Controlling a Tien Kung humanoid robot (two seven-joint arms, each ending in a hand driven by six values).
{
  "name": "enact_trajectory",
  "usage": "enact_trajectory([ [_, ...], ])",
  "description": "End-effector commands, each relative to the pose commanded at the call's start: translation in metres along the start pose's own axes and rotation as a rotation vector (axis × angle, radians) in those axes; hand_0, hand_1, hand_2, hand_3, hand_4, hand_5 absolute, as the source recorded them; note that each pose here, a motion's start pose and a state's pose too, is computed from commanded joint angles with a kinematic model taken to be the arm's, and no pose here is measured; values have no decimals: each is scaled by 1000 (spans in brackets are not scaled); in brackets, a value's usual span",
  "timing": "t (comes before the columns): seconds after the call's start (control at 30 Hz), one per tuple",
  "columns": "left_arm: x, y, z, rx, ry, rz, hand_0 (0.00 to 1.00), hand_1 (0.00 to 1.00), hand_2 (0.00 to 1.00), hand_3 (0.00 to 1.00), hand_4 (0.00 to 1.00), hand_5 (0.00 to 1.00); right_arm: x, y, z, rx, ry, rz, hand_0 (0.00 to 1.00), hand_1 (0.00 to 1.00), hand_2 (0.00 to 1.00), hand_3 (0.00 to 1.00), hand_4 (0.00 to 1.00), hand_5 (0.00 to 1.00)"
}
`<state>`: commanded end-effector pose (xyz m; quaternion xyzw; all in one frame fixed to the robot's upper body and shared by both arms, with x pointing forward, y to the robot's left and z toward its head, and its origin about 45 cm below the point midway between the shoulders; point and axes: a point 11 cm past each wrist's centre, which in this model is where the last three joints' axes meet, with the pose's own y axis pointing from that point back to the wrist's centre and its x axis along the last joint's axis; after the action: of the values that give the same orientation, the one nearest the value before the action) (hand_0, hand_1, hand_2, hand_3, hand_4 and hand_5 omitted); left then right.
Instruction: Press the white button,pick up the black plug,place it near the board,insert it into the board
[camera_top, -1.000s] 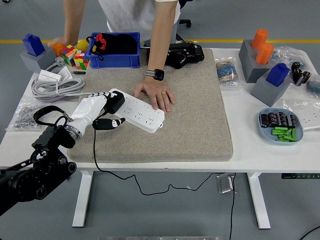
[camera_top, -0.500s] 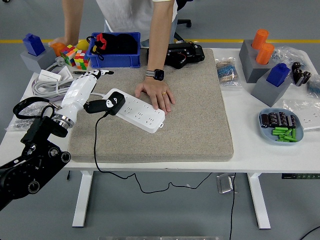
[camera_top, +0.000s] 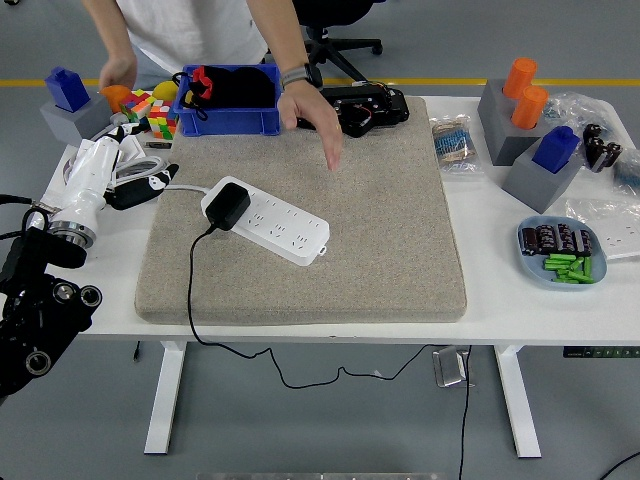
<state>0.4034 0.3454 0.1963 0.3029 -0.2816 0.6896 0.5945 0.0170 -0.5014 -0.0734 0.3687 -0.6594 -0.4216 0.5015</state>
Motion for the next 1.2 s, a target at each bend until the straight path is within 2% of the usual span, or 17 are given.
enact_trajectory([
  [0.23,25,4,-29,100,80,61,858,869,819,804,808,407,3,0,-5,8,4,8,806,703,705,651,724,469],
  [0.37,33,6,-37,126,108,87,858,870,819,805,807,410,4,1,-8,12,3,9,805,704,705,651,724,469],
  [0.63,46,8,-45,147,143,121,859,870,820,804,806,411,5,1,-10,17,1,11,804,704,705,651,724,469],
  [0.77,57,4,-39,115,166,158,856,867,815,800,802,406,0,1,-25,36,2,2,803,703,705,650,723,472],
  [0.9,57,3,-36,102,154,144,852,861,809,793,797,400,1,2,-33,53,20,7,803,703,705,650,722,472],
  [1.07,48,14,-47,128,175,127,852,861,809,793,797,400,4,1,-23,37,25,12,803,703,705,650,722,472],
  [1.2,47,17,-48,133,194,126,851,860,809,793,792,394,0,1,-23,40,9,6,803,702,704,649,722,473],
])
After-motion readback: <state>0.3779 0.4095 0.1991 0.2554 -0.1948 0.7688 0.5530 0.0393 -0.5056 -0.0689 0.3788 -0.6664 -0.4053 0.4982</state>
